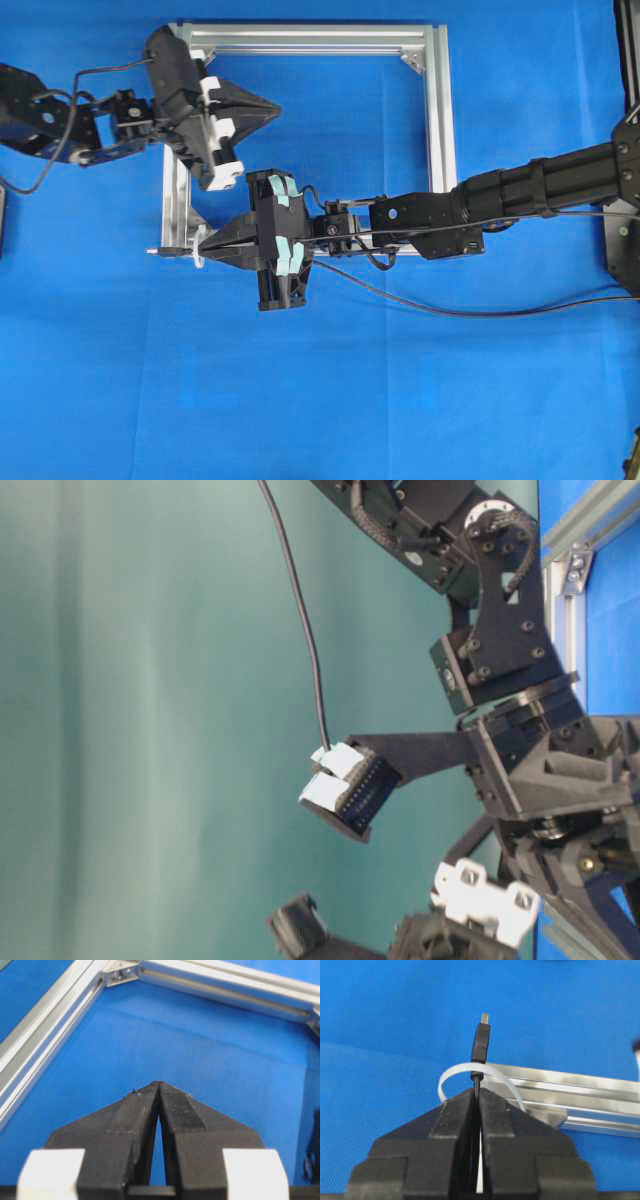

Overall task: Insert the wire through the string loop located on the left side.
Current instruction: 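Move the left gripper toward the plug emerging from the loop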

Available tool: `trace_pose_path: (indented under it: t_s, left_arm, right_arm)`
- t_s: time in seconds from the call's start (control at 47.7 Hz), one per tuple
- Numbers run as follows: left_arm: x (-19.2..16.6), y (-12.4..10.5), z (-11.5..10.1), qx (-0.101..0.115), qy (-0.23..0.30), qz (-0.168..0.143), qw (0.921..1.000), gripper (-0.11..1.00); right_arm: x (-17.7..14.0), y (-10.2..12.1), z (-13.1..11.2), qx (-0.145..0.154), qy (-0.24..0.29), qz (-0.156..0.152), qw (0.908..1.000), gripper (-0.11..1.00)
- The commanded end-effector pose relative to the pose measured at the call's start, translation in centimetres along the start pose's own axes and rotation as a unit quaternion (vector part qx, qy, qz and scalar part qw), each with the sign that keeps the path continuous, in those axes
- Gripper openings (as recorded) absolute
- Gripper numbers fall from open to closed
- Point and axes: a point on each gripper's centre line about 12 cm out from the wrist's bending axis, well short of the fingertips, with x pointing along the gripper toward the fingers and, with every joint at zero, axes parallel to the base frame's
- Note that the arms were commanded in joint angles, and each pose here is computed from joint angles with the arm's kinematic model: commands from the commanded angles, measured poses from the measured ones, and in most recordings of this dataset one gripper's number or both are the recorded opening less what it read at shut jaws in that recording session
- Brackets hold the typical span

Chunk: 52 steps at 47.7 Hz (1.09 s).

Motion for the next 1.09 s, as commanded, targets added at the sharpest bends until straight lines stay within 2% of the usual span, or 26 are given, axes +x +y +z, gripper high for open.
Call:
trace_pose_path:
  t_s: [0.0,0.293,0.692,1.069]
  left_arm:
    - [-1.1,0.2,1.0,-0.001,-0.019,0.002,0.9998,0.00]
    - [-5.7,0.6,-0.7,-0.001,-0.002,0.004,1.0000,0.00]
    - [-11.8,1.1,-1.6,-0.002,-0.012,0.004,0.9999,0.00]
    - [-14.3,1.3,-1.6,-0.008,-0.026,0.003,0.9996,0.00]
  right_arm:
    - [0.0,0.2,1.7,0.000,-0.021,0.002,0.9998,0.00]
    - [0.0,0.2,1.7,0.000,-0.022,0.002,0.9998,0.00]
    - [0.0,0.2,1.7,0.001,-0.021,0.001,0.9998,0.00]
    - [0.0,0.2,1.7,0.001,-0.021,0.001,0.9998,0.00]
